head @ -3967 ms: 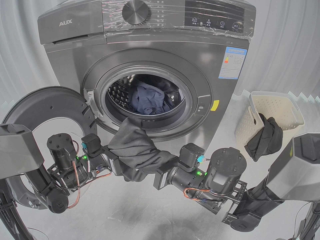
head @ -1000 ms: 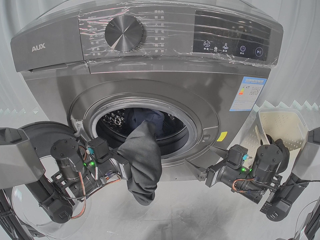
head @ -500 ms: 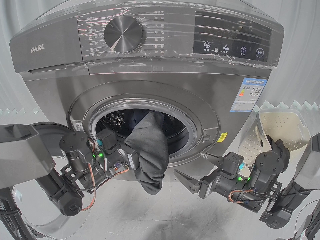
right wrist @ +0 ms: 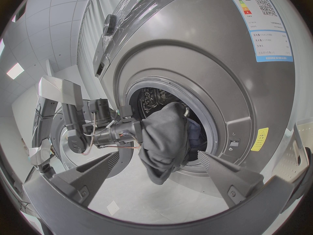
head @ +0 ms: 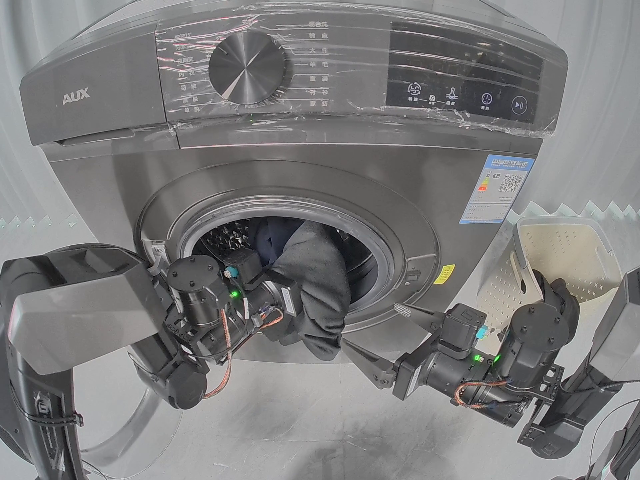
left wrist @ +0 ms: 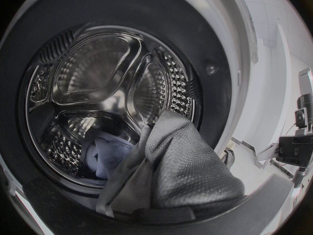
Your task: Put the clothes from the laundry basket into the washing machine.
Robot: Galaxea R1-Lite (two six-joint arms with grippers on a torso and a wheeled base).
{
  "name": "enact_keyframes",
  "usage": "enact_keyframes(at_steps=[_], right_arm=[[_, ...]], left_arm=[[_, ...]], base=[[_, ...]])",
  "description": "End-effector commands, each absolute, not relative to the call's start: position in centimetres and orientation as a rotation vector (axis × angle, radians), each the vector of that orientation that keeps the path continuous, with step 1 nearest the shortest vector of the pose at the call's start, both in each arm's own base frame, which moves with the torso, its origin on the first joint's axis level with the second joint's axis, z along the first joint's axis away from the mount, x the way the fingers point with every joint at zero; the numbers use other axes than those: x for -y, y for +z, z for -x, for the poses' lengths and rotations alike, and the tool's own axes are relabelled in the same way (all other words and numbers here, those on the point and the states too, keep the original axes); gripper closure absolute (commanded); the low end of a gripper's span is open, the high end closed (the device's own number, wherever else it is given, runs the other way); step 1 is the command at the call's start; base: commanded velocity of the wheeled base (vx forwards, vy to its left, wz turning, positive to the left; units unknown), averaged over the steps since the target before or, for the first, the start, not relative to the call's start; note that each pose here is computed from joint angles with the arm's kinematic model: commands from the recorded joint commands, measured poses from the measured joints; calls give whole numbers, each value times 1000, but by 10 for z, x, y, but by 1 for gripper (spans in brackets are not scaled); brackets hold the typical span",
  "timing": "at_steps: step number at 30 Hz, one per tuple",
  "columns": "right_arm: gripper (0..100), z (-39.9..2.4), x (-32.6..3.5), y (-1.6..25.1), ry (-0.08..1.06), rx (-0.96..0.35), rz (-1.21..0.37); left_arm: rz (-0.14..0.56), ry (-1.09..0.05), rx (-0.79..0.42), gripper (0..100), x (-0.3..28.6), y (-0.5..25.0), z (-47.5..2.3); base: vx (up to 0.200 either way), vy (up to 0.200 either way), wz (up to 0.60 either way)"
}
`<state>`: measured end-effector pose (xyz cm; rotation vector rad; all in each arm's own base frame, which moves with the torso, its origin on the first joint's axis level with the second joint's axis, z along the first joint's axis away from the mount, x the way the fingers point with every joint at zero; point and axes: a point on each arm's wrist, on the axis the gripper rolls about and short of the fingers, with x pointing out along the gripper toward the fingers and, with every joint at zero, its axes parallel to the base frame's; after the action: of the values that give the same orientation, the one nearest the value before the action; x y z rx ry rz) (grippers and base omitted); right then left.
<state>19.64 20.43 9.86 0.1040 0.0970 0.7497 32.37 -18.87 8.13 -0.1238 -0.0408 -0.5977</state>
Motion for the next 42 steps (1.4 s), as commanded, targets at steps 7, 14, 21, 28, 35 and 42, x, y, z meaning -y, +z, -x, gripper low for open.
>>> enact_keyframes(at_steps=[7, 14, 21, 28, 35, 42], right_arm=[[0, -201, -212, 108, 764, -50, -129], [0, -200, -211, 113, 766, -31, -135], [0, -197, -214, 111, 779, -42, -135], [0, -191, -219, 110, 798, -48, -134], [0, -191, -219, 111, 797, -44, -138], [0, -193, -218, 113, 793, -40, -145]], left_arm=[[154, -516, 102, 100, 200, 61, -373], [157, -505, 121, 100, 197, 64, -378], [155, -492, 110, 100, 192, 64, -379], [164, -455, 97, 100, 187, 65, -384], [209, -414, 116, 100, 177, 77, -391], [240, -412, 126, 100, 187, 81, -395]], base=[[0, 0, 0], [0, 0, 0], [0, 0, 0], [0, 0, 0], [0, 0, 0], [0, 0, 0]])
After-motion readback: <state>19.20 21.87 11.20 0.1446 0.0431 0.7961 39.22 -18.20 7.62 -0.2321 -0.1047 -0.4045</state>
